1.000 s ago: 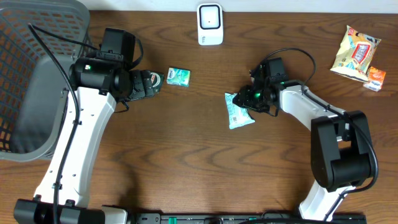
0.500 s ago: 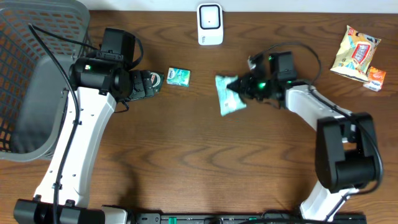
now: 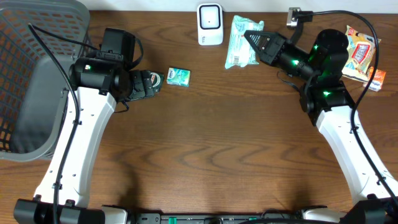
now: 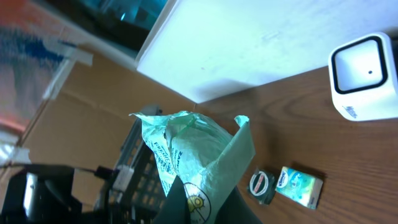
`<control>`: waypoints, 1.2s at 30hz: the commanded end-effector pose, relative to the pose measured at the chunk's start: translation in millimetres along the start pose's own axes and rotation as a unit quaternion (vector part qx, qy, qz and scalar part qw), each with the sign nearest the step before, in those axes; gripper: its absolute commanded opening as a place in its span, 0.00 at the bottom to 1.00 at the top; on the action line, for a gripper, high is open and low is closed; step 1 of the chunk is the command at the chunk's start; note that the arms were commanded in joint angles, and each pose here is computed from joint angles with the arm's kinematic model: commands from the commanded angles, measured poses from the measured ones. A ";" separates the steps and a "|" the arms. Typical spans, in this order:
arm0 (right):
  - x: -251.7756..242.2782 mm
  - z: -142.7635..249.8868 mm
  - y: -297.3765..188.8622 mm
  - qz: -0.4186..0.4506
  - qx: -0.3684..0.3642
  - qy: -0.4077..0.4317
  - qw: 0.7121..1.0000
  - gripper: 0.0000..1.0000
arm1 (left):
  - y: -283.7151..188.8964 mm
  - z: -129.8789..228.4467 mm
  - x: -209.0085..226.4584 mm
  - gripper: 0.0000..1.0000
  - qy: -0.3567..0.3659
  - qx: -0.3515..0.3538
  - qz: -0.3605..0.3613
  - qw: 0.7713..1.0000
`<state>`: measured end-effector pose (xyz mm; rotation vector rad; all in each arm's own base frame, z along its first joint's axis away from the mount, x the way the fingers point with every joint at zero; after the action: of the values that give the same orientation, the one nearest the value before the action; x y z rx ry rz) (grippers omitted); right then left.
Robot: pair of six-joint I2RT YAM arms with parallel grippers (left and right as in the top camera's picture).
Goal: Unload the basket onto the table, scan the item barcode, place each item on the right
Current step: 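Raise the green wipes pack up to the scanner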
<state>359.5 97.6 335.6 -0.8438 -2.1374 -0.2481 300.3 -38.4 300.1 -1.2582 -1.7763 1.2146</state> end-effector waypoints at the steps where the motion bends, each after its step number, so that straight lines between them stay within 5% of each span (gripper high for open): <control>1: -0.9 -0.9 -0.9 0.021 -0.007 0.073 0.997 0.01 | -0.7 -0.7 1.8 0.99 -0.003 -0.004 -0.008 1.000; 11: -8.6 20.2 2.3 0.059 0.042 0.172 0.982 0.01 | -0.7 -0.7 1.8 0.99 -0.003 -0.004 -0.008 1.000; 27: -5.4 27.4 7.0 0.058 0.058 0.095 0.992 0.01 | -0.7 -0.7 1.8 0.98 -0.003 -0.004 -0.008 1.000; 31: -24.7 38.7 5.2 0.179 0.046 0.044 0.982 0.01 | -0.7 -0.7 1.8 0.99 -0.003 -0.004 -0.008 1.000; 36: -59.9 73.7 -12.3 0.479 0.038 0.004 0.877 0.01 | -0.7 -0.7 1.8 0.99 -0.003 -0.004 -0.008 1.000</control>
<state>330.4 104.7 250.6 -1.2917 -1.5495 0.2148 300.3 -38.4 300.2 -1.2579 -1.7766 1.2143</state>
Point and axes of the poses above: each gripper's point midway between its finger pads, its own y axis out along the fingers, its own x axis along the line the jaws close on, z = x × y, the point moved 10 cm from there along -y, back along the fingers, and after that the axes turned 6 degrees about -y, right-handed, at the moved point
